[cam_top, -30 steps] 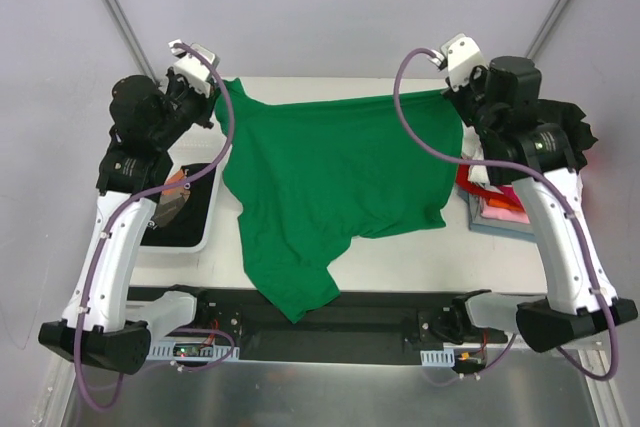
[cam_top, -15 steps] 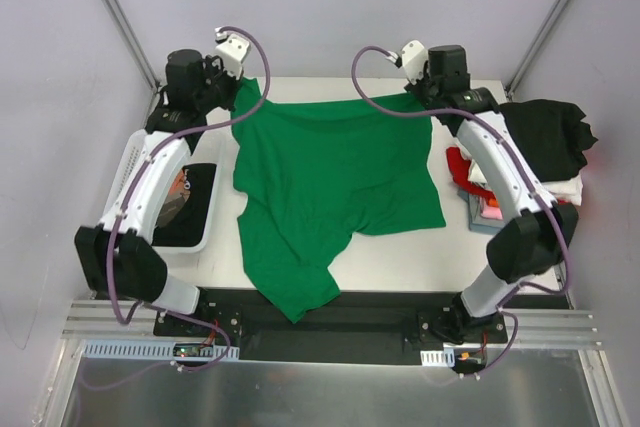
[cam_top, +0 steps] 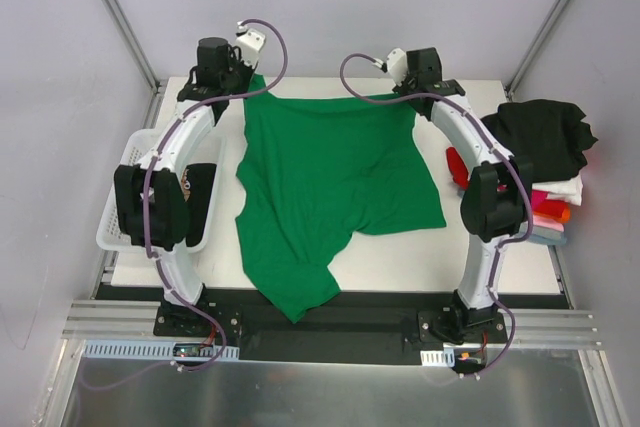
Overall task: Fold and stack the t-shirts
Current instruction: Flatten out the tshirt
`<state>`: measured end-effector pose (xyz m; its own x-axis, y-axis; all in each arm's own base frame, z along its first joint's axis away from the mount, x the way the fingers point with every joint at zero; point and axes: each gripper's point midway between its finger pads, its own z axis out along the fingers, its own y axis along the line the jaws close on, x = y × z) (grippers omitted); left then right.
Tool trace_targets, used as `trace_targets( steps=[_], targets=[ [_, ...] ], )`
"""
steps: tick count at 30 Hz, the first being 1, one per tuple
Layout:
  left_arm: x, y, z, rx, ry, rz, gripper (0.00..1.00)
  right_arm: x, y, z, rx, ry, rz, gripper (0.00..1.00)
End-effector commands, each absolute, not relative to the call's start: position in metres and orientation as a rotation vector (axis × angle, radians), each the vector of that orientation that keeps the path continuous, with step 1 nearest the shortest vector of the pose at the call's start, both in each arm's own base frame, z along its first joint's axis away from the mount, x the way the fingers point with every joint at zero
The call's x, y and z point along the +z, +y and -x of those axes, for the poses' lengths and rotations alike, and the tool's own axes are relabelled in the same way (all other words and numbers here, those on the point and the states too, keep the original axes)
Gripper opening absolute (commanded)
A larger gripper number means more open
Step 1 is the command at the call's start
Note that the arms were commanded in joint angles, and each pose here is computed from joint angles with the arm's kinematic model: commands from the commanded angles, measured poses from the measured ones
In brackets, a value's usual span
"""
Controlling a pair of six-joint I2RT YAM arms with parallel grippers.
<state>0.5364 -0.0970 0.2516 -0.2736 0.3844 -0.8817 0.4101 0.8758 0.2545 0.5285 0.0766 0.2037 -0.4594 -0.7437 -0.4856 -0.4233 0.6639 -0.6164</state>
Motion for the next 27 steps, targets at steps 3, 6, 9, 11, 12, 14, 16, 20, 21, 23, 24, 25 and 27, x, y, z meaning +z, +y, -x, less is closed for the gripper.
trace_targets(
  steps=[3, 6, 9, 11, 12, 14, 16, 20, 21, 23, 24, 25, 27],
  targets=[
    [0.271, -0.076, -0.572, 0.127, 1.803, -0.554, 0.0, 0.223, 0.06, -0.566, -0.607, 2.035, 0.821, 0.01],
    [0.266, -0.075, -0.585, 0.149, 1.792, -0.545, 0.0, 0.212, 0.052, -0.578, -0.611, 2.045, 0.815, 0.01],
    [0.26, -0.073, -0.594, 0.167, 1.8, -0.544, 0.0, 0.203, 0.045, -0.589, -0.635, 2.05, 0.812, 0.01],
    [0.254, -0.071, -0.601, 0.188, 1.806, -0.55, 0.0, 0.205, 0.043, -0.597, -0.655, 2.032, 0.817, 0.01],
    [0.253, -0.071, -0.603, 0.194, 1.806, -0.55, 0.0, 0.196, 0.041, -0.601, -0.661, 2.042, 0.822, 0.01],
    [0.249, -0.07, -0.61, 0.208, 1.806, -0.558, 0.0, 0.199, 0.039, -0.609, -0.681, 2.027, 0.821, 0.01],
    [0.246, -0.071, -0.617, 0.214, 1.804, -0.566, 0.0, 0.19, 0.04, -0.613, -0.682, 2.036, 0.836, 0.01],
    [0.242, -0.072, -0.625, 0.22, 1.802, -0.573, 0.0, 0.182, 0.038, -0.618, -0.7, 2.036, 0.846, 0.01],
    [0.24, -0.067, -0.626, 0.246, 1.811, -0.56, 0.0, 0.181, 0.037, -0.619, -0.704, 2.035, 0.844, 0.01],
    [0.236, -0.066, -0.63, 0.255, 1.813, -0.565, 0.0, 0.178, 0.037, -0.621, -0.715, 2.032, 0.848, 0.01],
    [0.235, -0.065, -0.631, 0.267, 1.816, -0.564, 0.0, 0.177, 0.036, -0.622, -0.722, 2.03, 0.852, 0.01],
    [0.234, -0.063, -0.634, 0.276, 1.814, -0.561, 0.0, 0.176, 0.035, -0.625, -0.736, 2.023, 0.847, 0.01],
    [0.234, -0.063, -0.637, 0.286, 1.812, -0.562, 0.0, 0.179, 0.034, -0.627, -0.754, 2.009, 0.846, 0.01]
  ],
)
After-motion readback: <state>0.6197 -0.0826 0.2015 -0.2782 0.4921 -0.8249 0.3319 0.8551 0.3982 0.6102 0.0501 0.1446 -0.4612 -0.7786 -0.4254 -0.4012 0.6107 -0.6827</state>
